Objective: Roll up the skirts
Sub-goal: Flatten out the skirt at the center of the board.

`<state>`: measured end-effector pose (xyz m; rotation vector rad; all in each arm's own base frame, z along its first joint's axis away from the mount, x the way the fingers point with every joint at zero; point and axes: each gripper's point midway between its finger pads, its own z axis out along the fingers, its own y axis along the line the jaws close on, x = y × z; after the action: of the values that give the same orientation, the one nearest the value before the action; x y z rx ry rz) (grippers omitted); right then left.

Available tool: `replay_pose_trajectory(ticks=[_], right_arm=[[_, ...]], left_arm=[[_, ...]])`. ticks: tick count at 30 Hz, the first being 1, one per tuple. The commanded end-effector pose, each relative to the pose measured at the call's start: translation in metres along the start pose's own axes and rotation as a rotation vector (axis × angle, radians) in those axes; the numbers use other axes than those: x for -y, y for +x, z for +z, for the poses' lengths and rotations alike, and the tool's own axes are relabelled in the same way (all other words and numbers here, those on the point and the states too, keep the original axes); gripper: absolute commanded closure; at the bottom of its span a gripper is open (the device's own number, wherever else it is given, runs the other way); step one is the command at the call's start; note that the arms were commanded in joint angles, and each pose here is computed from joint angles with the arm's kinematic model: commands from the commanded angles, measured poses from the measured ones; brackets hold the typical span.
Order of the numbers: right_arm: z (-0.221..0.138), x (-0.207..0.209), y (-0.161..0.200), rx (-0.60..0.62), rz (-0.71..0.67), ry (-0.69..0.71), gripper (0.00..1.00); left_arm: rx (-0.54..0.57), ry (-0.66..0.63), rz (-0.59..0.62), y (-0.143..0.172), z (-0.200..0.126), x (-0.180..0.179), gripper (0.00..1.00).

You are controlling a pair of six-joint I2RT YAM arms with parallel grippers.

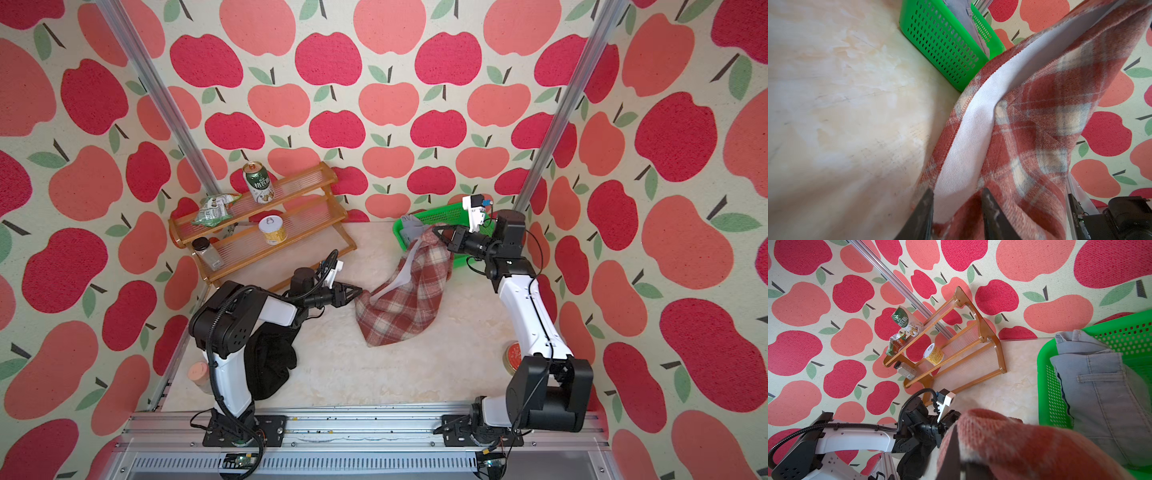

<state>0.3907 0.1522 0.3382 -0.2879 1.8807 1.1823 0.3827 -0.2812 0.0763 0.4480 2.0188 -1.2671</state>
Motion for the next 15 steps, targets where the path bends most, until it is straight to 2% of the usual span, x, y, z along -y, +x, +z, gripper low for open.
replay_pose_trajectory(ticks=[1, 4, 9, 15], right_arm=[[0.001, 0.005, 0.001, 0.003, -0.026, 0.008, 1.0], [0.001, 0.005, 0.001, 0.003, -0.025, 0.011, 1.0], [-0.001, 0.002, -0.001, 0.015, -0.03, 0.02, 1.0], [-0.013, -0.012, -0.017, 0.055, -0.05, 0.028, 1.0]], left_arm=[[-0.013, 0.044, 0.017, 0.005, 0.006, 0.006, 0.78], [0.01, 0.033, 0.045, -0.001, -0.001, 0.011, 0.88], [0.068, -0.007, 0.138, -0.028, -0.026, 0.035, 0.94], [0.242, -0.131, 0.338, -0.089, -0.097, 0.091, 0.97]])
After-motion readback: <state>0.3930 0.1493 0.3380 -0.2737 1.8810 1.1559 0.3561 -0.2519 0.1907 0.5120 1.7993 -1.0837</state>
